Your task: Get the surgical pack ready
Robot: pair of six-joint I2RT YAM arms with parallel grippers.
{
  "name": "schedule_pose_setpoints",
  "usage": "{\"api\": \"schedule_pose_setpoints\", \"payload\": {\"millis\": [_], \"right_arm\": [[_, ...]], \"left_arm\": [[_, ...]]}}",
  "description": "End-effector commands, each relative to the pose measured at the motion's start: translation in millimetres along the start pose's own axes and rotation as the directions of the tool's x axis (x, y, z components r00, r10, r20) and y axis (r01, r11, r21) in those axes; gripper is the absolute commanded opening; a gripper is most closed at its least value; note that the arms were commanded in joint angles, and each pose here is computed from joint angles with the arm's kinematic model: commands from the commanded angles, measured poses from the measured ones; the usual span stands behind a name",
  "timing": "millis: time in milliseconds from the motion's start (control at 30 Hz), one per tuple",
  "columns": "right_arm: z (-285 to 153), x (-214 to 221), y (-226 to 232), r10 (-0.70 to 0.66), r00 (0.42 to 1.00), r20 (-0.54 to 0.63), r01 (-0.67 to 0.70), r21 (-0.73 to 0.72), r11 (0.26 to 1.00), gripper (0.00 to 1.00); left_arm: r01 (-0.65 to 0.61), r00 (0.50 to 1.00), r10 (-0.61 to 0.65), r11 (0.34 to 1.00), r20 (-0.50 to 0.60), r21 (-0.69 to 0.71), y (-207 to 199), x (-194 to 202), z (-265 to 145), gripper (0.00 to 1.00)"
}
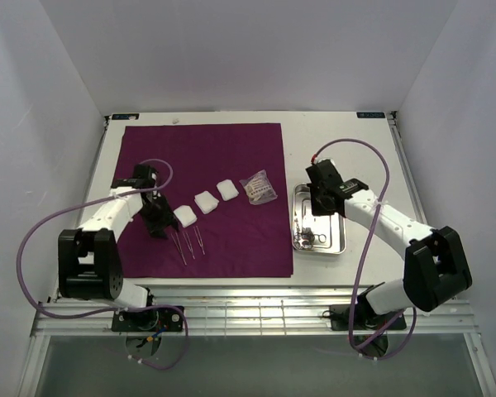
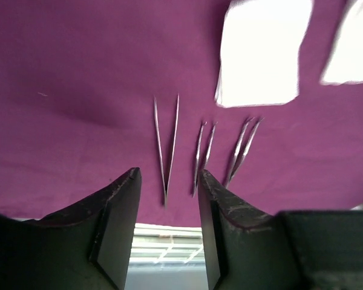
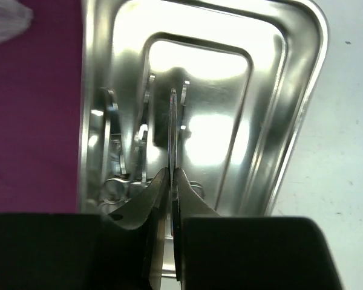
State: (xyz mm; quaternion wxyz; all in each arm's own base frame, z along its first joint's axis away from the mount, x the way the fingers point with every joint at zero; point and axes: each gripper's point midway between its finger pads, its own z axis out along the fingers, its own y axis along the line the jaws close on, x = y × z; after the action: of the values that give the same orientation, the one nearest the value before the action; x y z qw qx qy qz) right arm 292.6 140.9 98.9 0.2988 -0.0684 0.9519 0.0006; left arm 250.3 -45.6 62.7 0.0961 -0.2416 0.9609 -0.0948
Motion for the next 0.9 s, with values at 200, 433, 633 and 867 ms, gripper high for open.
{"api": "schedule_pose_setpoints", "payload": {"millis": [200,433,633,867], "right_arm": [[36.1,4.1,-29.2,0.005,1.0,-0.016,-0.005,-0.006,1.0,0.08],[57.7,14.3,-41.9,-0.018,0.997,-0.076,0.019,0.007,1.0,0.08],[59.4,34.2,-46.8,0.012,0.991,-0.132,-0.008,0.035,0.999,0.08],[51.6,50.3,-54.3,0.059,0.986,-0.155,-0.047,0.081,0.996,0.08]], "left_arm": [[-0.157,0.984,0.149,0.984,-0.094,-0.085,-12.3,27.6,12.0,0.54],[-0.133,0.982,0.11,0.979,-0.152,-0.152,13.9,54.9,18.5,0.54],[-0.121,0.986,0.104,0.984,-0.134,-0.128,7.1,50.3,18.0,0.55],[-0.111,0.986,0.091,0.983,-0.143,-0.143,12.7,55.5,23.1,0.54]]}}
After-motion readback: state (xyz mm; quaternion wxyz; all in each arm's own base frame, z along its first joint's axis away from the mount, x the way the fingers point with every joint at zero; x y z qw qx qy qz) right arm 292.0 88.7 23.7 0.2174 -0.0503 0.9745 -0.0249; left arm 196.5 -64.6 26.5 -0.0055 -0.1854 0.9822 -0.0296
